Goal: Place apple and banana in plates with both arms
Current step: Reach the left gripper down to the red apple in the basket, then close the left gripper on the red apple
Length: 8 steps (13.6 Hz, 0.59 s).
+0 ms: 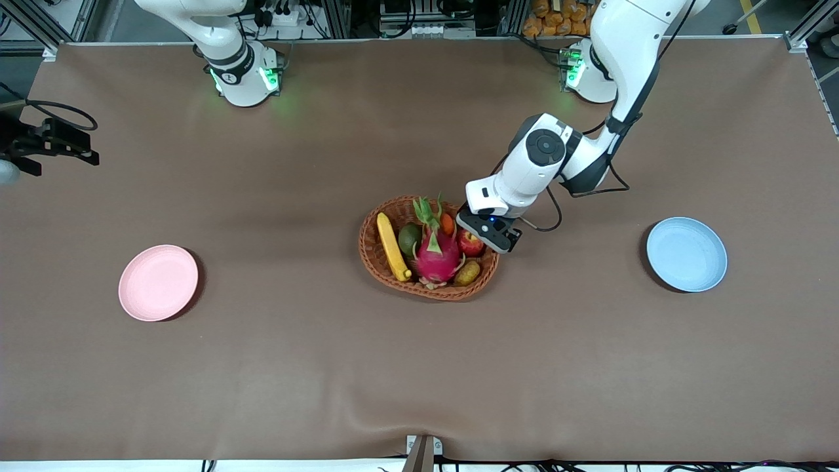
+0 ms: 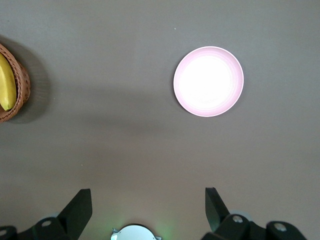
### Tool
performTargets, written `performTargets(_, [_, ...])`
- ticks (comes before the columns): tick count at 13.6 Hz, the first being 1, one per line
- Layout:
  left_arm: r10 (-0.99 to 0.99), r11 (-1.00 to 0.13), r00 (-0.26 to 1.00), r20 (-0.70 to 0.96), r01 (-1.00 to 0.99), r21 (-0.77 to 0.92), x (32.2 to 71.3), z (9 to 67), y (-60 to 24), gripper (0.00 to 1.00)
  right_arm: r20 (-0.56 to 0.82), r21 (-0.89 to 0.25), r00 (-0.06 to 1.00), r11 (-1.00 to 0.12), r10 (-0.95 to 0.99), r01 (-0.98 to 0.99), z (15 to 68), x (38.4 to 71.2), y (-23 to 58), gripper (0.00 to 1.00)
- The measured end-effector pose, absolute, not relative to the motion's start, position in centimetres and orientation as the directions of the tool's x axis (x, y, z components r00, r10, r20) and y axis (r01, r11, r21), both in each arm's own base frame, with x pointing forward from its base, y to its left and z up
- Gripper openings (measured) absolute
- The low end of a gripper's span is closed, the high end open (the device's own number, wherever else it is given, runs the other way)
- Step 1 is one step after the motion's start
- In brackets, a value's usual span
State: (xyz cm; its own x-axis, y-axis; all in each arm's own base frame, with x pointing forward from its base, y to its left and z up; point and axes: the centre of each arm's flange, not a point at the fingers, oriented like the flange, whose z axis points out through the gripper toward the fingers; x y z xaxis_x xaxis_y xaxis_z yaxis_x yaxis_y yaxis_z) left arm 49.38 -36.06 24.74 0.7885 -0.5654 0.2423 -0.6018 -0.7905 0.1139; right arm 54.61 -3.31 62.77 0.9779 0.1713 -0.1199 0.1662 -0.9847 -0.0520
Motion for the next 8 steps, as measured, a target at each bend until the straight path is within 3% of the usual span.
performTargets(8, [-0.582,-0.775,0.776,0.243,-0.62,0.122,48.3,22.7,-37.4,1.0,-0.129,-0.061,0.977,-0.984,0.172,0.165,62.6,54.5,-3.3,1.0])
